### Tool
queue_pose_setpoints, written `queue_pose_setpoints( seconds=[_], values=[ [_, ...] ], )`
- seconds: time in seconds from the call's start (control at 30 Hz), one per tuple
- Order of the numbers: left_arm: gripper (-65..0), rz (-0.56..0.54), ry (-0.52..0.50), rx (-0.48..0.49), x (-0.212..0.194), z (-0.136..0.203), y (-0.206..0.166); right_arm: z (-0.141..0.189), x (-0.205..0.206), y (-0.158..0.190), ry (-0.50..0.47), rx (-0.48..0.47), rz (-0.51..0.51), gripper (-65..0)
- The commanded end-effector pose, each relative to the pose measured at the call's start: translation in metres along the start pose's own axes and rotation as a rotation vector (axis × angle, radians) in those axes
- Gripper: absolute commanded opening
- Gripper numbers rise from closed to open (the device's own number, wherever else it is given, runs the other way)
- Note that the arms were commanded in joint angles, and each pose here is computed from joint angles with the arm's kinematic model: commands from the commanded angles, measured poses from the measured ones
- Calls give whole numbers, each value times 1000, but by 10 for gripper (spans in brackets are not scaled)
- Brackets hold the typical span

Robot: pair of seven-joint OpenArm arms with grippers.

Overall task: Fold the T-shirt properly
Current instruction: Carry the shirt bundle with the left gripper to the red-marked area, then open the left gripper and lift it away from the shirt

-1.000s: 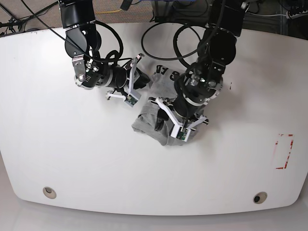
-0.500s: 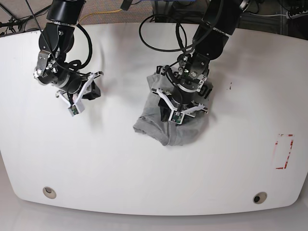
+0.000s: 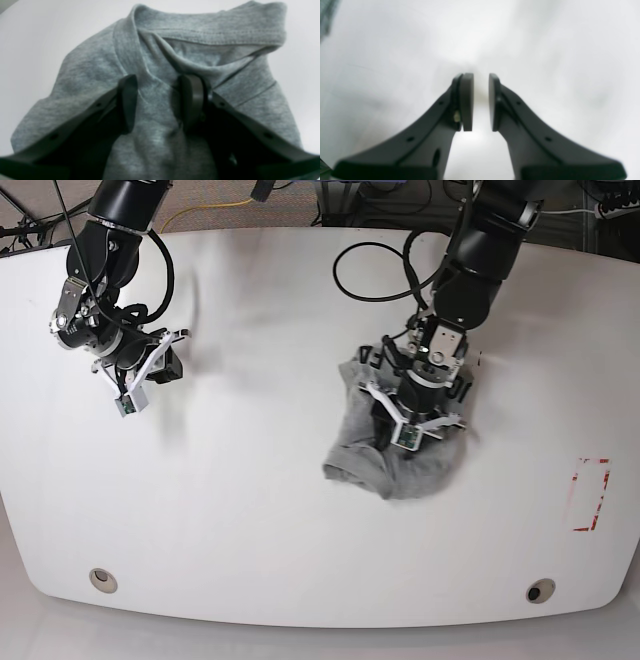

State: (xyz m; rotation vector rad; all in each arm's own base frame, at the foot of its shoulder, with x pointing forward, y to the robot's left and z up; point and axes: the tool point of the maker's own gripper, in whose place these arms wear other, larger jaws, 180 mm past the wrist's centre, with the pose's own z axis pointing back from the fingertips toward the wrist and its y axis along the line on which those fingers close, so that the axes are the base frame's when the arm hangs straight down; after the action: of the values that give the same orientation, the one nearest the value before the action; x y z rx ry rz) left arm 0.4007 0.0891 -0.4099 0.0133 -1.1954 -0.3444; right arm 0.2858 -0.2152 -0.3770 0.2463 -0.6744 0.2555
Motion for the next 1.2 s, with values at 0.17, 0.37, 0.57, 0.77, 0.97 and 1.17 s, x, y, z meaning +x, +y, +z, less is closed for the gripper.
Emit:
queue_pose_setpoints(
  seconds=[0.17,0.37,0.57,0.77,0.97,1.17],
  values=[
    [-389,-35,225,130,-63,23,125,8,16,-7,-48,-17,29,-556],
    [-389,-30,316,230,-89,69,240,9,16,-9,-43,-21,32,-556],
    [-389,-66,366,266,-87,110,312,17,19,-5,-59,-35,59,-556],
    [-389,-59,357,255,-79,128,333,26,33,1,-99,-48,102,-556],
    [-389,-113,295,176,-37,130,323,29,38,2,-108,-58,120,-556],
    [-389,-138,286,104,-4,125,296,31,38,-2,-106,-70,124,-556]
  ],
)
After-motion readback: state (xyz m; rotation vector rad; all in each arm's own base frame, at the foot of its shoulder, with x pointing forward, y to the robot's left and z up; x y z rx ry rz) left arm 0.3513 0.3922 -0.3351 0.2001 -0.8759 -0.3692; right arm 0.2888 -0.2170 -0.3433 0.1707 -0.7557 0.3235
